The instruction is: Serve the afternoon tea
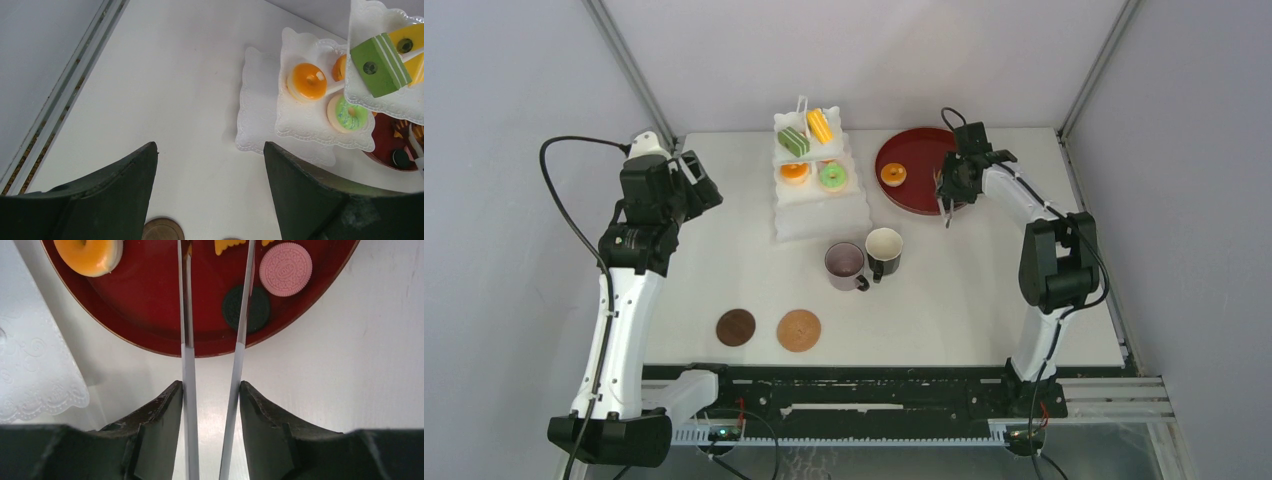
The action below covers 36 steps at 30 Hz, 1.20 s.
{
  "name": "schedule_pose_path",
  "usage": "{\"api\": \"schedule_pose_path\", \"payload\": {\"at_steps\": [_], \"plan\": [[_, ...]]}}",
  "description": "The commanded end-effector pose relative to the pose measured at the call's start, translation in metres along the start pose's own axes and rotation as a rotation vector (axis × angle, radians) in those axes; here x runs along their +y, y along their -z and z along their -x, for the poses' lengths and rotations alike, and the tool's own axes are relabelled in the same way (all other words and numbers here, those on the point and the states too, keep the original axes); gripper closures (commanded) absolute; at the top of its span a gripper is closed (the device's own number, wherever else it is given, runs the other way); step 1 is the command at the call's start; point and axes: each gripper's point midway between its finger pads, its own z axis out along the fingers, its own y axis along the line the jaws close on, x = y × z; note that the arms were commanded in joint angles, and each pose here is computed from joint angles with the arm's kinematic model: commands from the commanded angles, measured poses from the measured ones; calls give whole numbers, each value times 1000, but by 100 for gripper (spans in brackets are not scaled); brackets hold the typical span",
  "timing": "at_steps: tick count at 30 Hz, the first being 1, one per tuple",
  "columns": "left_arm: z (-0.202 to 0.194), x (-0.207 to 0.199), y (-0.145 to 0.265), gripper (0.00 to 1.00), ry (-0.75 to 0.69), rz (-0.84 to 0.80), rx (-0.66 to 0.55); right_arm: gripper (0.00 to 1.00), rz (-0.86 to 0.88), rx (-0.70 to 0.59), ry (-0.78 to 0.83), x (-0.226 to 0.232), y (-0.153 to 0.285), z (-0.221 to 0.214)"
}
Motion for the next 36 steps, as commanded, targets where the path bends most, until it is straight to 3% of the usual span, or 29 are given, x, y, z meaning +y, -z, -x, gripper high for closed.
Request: {"api": "schedule_pose_path", "payload": {"at_steps": [1, 7, 10, 24, 36], "plan": [[17, -3, 4, 18, -2, -7, -62, 49, 26, -71, -7, 9, 7, 30], [17, -2, 4, 18, -4, -4, -65, 62, 29, -94, 4, 10, 16, 36], [17, -2, 4, 18, -3, -5, -64, 63, 32, -98, 7, 11, 20, 37], [14, -2, 3, 18, -2, -10, -60, 35, -11, -59, 26, 18, -6, 15], [12, 0, 3, 18, -7, -2, -57, 32, -129, -6, 125, 33, -37, 10]]}}
